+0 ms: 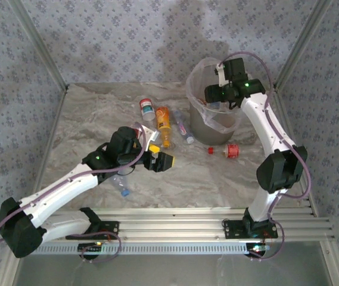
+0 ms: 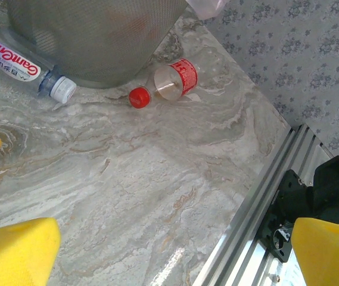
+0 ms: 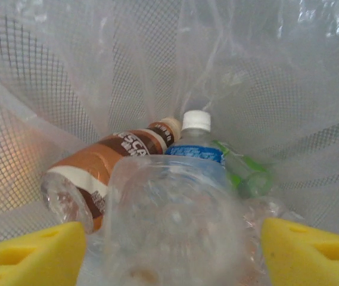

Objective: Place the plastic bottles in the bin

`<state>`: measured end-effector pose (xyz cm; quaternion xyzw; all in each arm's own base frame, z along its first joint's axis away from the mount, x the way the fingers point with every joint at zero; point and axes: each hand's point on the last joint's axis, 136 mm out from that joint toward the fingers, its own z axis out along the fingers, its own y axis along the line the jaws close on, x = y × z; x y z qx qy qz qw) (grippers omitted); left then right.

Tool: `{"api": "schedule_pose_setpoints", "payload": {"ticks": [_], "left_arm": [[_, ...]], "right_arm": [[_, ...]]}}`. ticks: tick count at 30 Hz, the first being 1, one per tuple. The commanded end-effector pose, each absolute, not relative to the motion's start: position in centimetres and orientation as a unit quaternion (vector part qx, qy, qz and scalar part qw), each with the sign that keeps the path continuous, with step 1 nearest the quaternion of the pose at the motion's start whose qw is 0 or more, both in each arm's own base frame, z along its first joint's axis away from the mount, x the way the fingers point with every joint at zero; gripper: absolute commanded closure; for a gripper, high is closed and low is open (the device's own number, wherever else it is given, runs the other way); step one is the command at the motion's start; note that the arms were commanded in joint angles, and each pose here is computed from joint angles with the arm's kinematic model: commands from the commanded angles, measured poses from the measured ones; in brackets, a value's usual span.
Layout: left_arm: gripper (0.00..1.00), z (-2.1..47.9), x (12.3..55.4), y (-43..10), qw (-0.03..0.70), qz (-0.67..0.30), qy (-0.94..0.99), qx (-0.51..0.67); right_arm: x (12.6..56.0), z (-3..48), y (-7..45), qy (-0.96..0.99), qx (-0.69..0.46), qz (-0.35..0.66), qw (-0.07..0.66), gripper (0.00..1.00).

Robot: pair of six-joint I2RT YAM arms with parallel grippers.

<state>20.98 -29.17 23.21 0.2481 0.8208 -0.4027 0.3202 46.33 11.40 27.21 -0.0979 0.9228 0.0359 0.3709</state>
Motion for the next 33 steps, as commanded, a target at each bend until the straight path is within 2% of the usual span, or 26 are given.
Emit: {"api": "schedule_pose_setpoints", "payload": {"ticks": [1, 9, 17, 23, 27, 33], "left_arm": [[0.0, 24.4, 21.0, -29.6, 0.332, -0.405, 0.811, 0.261], [0.0, 23.9, 21.1, -30.7, 0.328, -0.393, 0.816, 0.269], [0.0, 21.5, 21.8, -34.0, 0.326, -0.339, 0.826, 0.31], [0.01, 19.8, 22.2, -38.1, 0.314, -0.317, 0.794, 0.412], [0.06, 18.3, 22.9, -40.8, 0.307, -0.301, 0.766, 0.478], [0.11, 15.1, 24.0, -43.3, 0.303, -0.269, 0.736, 0.542]], "right_arm": [[44.4, 29.8, 11.5, 0.912, -0.107, 0.06, 0.391, 0.15], [41.9, 34.2, 11.4, 0.892, -0.077, 0.103, 0.434, 0.13], [36.3, 36.4, 9.0, 0.876, -0.005, 0.148, 0.458, 0.12], [31.4, 35.4, 7.9, 0.863, 0.048, 0.229, 0.449, 0.11], [28.6, 34.0, 8.1, 0.855, 0.066, 0.28, 0.432, 0.11], [25.3, 30.6, 7.4, 0.856, 0.102, 0.29, 0.415, 0.11]]}}
